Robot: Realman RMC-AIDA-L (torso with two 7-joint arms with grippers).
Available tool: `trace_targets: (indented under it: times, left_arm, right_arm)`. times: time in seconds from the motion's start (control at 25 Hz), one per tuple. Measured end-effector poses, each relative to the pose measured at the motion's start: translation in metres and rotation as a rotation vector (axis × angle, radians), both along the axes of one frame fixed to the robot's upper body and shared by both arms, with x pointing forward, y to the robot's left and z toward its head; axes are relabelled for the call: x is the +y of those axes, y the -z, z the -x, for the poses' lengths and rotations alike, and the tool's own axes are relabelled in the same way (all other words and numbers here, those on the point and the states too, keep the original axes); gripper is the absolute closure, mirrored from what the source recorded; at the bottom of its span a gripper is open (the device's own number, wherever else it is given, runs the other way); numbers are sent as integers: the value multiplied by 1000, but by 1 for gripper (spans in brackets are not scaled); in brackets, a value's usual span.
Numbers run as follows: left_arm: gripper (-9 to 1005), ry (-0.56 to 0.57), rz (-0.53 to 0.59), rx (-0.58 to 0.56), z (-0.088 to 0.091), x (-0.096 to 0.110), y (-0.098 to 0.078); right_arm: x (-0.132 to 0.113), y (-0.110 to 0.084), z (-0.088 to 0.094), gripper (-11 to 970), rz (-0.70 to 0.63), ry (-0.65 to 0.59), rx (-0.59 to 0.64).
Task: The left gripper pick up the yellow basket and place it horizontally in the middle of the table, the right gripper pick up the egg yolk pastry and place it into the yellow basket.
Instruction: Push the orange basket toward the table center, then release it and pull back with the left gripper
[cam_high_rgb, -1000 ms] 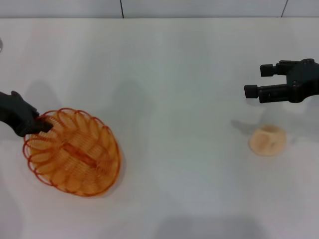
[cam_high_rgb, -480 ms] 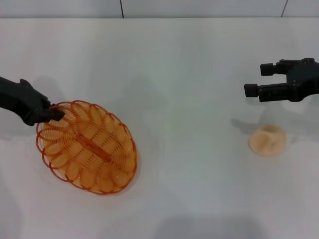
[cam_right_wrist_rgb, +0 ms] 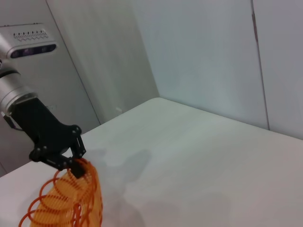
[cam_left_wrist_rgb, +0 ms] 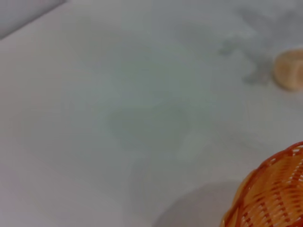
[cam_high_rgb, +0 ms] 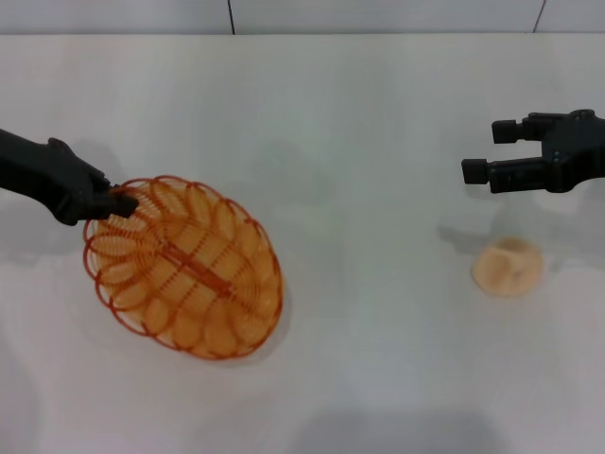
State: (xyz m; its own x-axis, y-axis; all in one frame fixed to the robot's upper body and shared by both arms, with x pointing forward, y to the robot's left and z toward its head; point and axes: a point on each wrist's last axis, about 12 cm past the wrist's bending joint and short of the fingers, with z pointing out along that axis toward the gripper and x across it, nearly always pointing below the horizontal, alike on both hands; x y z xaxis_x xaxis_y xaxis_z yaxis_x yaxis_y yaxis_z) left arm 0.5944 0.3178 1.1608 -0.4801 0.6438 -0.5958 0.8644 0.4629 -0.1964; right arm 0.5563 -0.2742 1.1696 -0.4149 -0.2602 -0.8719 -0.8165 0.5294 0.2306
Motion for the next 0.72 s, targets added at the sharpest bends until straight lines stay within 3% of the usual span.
trace_targets:
  times: [0.4,0.72]
  left_arm:
    - [916,-132,64,36,-9,-9,-5]
    - [916,-332,68,105,-24,-15,-8]
  right_arm:
    - [0,-2,-1,88,1,-1,-6]
    - [1,-2,-1,88,0,0,-6]
